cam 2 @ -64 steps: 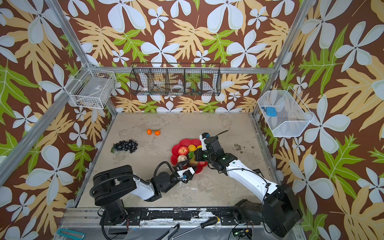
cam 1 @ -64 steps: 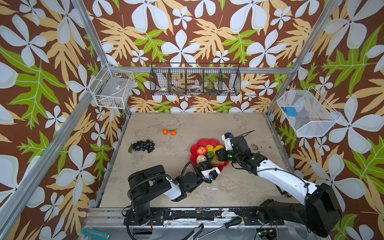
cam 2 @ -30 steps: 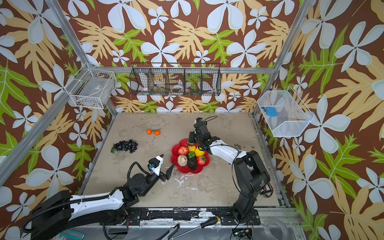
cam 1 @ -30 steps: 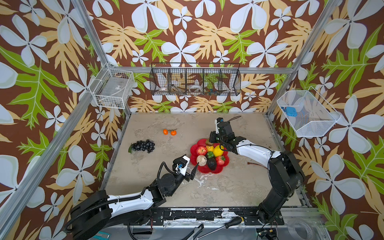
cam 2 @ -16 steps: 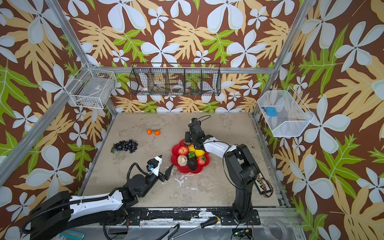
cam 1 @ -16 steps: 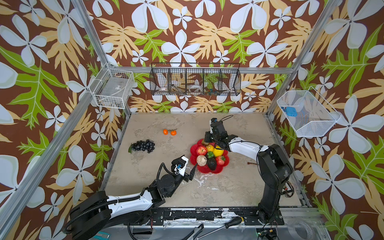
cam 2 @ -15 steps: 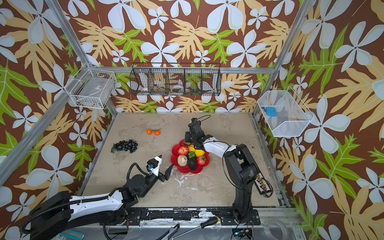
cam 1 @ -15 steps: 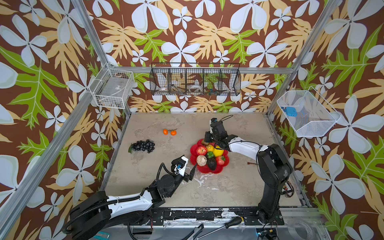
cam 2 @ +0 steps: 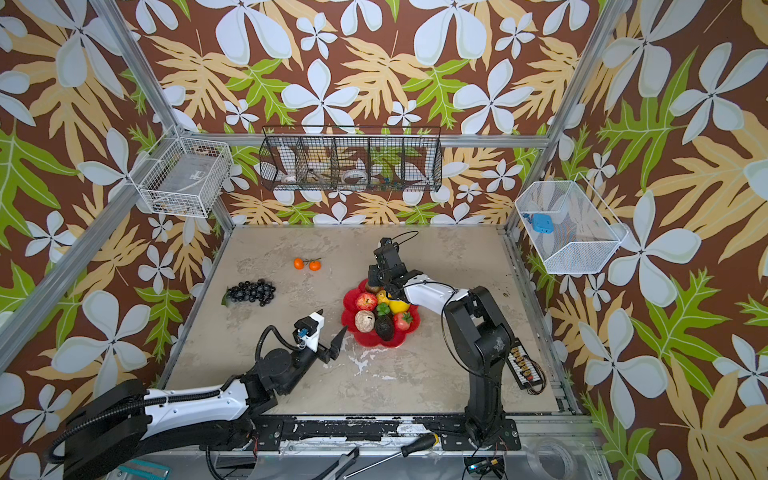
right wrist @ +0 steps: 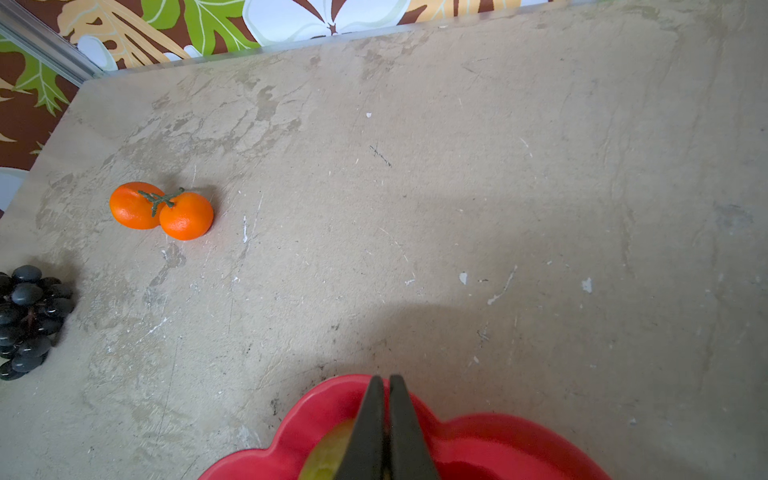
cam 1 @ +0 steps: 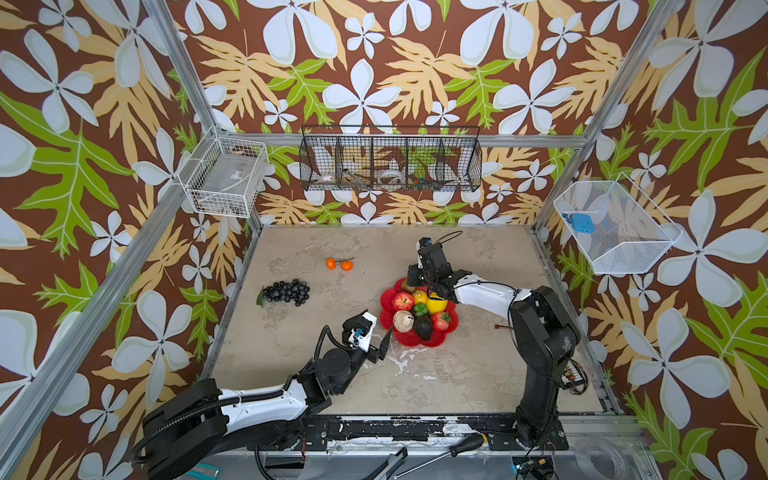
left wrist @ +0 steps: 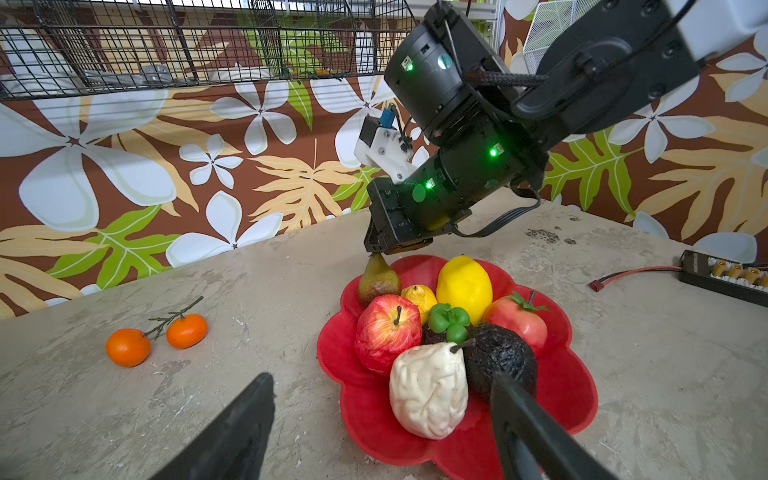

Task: Place and organize the fake fruits in the fruit bowl
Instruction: 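Lower the pear into the plate with the right gripper while the left withdraws, then open the right gripper and move the left gripper over the tangerines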

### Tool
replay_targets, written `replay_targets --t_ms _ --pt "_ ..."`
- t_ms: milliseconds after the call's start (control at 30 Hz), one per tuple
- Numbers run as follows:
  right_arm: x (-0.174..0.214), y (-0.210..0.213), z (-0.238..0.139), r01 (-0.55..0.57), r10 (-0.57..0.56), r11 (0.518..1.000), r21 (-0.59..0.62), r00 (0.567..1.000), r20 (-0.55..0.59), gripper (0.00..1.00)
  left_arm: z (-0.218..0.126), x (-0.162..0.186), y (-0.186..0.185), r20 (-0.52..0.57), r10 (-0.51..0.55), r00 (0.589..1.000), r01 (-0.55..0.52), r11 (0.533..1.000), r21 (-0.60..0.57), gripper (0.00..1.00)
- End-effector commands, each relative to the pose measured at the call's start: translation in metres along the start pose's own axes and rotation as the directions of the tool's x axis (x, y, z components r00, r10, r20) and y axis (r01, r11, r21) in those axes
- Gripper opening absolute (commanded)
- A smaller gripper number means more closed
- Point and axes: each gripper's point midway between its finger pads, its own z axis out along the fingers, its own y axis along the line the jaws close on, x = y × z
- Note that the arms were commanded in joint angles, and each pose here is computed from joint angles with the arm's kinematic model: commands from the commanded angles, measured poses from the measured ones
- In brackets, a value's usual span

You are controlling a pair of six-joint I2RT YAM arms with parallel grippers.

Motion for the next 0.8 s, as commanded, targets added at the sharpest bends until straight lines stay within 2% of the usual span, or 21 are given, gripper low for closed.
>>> replay_targets --t_ms 0,133,433,633,767 --pt "-0.005 0.003 -0.002 0.002 -0.002 1.000 -0.008 1.000 0.014 0.18 0.000 -0.010 0.004 0.037 -0.018 0.999 0.019 1.000 -0.024 0.82" --pt "-0.007 0.003 -0.005 0.001 -0.001 1.000 -0.010 1.000 0.018 0.28 0.000 -0.010 0.006 0.037 -0.016 0.999 0.017 0.999 -0.035 0.82" --pt "-0.019 0.007 -0.028 0.004 -0.003 1.000 -0.026 0.999 0.053 0.35 0.002 -0.008 0.008 0.025 -0.011 1.000 0.012 0.998 -0.054 0.82" --pt "-0.010 0.007 -0.023 0.006 -0.005 0.999 -0.039 1.000 0.021 0.35 0.002 -0.009 0.011 0.026 -0.009 1.000 0.011 0.998 -0.069 0.82" --pt "-0.014 0.012 -0.036 0.002 0.000 0.998 -0.062 1.000 0.022 0.37 0.007 -0.004 0.013 -0.002 -0.013 1.000 0.013 0.996 -0.085 0.83"
